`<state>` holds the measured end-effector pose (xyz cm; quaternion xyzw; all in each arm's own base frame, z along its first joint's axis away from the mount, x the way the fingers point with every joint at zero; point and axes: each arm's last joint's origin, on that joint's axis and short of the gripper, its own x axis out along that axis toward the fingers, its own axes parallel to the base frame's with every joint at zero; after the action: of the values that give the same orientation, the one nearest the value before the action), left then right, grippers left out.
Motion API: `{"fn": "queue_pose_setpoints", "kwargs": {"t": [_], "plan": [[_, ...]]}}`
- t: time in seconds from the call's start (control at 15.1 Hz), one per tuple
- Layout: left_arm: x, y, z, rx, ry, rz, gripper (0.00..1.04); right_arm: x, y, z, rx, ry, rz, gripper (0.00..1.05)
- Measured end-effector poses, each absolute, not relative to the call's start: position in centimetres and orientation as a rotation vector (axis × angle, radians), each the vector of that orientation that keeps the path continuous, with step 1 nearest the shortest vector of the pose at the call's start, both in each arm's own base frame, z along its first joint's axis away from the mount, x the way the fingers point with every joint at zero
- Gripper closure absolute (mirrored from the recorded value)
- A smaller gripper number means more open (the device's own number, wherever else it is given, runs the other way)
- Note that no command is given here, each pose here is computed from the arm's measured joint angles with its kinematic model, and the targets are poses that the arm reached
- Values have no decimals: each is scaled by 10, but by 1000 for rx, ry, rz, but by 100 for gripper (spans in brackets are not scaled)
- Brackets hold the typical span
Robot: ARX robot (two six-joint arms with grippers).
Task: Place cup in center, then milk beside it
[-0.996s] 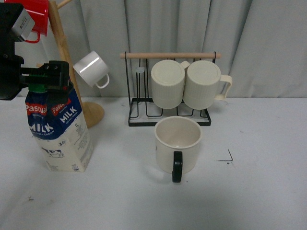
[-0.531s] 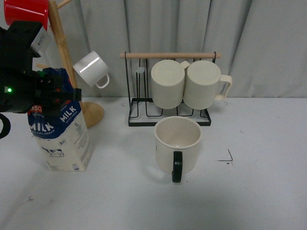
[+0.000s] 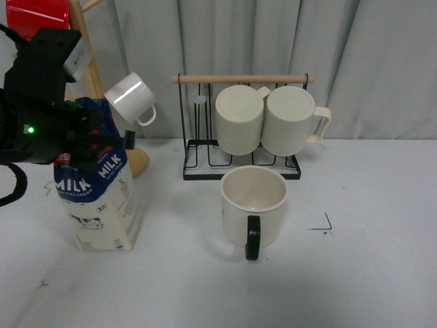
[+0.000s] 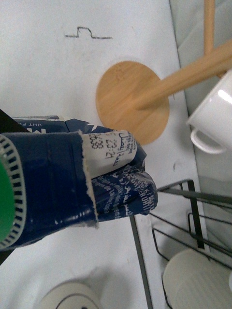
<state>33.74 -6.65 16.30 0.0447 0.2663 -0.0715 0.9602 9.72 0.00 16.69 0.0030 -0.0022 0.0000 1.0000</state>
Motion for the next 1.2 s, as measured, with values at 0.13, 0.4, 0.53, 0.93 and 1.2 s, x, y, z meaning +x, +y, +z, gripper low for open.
{"fn": "queue_pose_setpoints", "kwargs": {"t": [0.13, 0.4, 0.53, 0.93, 1.2], "plan": [[333, -86, 165, 93, 527, -182, 88, 97, 0, 167, 6, -4, 0, 6], [331, -112, 172, 84, 496, -216, 88, 97, 0, 167, 6, -4, 0, 6], [333, -123, 173, 84, 482, -211, 88, 97, 0, 167, 6, -4, 0, 6], [330, -150, 159, 87, 499, -223, 88, 97, 0, 167, 6, -4, 0, 6], [335, -162, 158, 97, 472, -201, 88, 97, 0, 167, 6, -4, 0, 6]]}}
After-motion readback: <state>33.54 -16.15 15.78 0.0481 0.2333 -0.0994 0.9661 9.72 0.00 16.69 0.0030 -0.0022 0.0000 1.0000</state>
